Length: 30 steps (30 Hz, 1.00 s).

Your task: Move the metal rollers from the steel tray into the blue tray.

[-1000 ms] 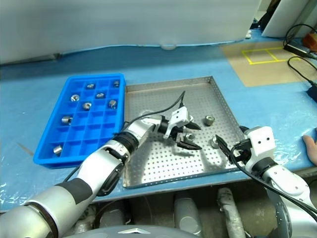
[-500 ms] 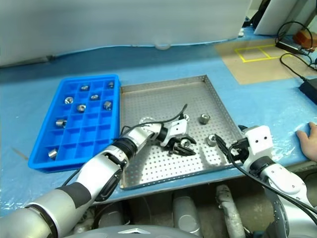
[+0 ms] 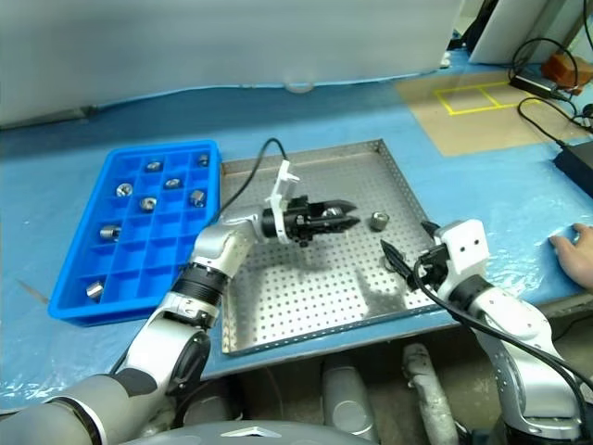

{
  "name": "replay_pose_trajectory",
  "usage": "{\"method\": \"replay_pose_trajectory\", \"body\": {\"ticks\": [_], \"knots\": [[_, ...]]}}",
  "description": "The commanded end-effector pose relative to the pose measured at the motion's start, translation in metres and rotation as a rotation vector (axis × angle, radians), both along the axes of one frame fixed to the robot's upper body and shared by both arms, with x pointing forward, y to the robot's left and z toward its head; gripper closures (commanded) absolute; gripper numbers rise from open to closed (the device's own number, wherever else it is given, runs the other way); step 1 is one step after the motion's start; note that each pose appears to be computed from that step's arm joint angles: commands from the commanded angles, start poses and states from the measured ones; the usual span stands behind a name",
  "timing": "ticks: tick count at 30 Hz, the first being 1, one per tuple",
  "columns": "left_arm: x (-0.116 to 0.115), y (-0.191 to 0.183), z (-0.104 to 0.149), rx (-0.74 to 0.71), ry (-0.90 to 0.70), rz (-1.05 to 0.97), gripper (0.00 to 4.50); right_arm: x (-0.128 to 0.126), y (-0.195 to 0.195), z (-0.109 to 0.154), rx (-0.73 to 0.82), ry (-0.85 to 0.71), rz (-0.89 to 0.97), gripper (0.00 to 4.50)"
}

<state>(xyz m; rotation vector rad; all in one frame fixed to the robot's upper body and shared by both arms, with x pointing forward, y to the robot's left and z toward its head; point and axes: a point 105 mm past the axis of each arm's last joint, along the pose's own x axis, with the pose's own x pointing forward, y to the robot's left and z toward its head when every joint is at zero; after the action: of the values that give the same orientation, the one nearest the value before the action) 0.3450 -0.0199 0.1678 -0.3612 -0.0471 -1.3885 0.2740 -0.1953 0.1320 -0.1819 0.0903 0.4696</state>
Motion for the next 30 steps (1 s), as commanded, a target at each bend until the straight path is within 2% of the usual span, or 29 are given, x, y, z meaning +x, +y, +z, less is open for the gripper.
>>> {"method": "replay_pose_trajectory", "body": {"ticks": [1,5,7,10,13,19,25,30], "knots": [[0.034,0.037,0.022,-0.086,-0.025,0.356,2.77,0.011,0.009,0.011,-0.005,-0.051,0.062,0.00],[0.053,0.077,0.029,-0.100,-0.062,0.639,2.77,0.026,0.015,0.012,-0.007,-0.060,0.112,0.00],[0.061,0.110,0.037,-0.118,-0.086,0.843,2.77,0.037,0.027,0.008,0.000,-0.053,0.172,0.00],[0.059,0.138,0.041,-0.117,-0.115,0.989,2.77,0.047,0.044,0.005,-0.002,-0.047,0.248,0.00],[0.054,0.162,0.031,-0.076,-0.094,1.118,2.77,0.056,0.053,0.007,0.005,-0.053,0.294,0.00],[0.035,0.193,0.005,0.029,-0.046,1.269,2.77,0.062,0.063,0.002,0.010,-0.049,0.336,0.00],[0.016,0.200,-0.015,0.104,0.007,1.277,2.77,0.061,0.069,-0.004,0.015,-0.037,0.357,0.00],[0.009,0.204,-0.025,0.171,0.030,1.290,2.77,0.061,0.069,-0.005,0.016,-0.035,0.361,0.00]]}}
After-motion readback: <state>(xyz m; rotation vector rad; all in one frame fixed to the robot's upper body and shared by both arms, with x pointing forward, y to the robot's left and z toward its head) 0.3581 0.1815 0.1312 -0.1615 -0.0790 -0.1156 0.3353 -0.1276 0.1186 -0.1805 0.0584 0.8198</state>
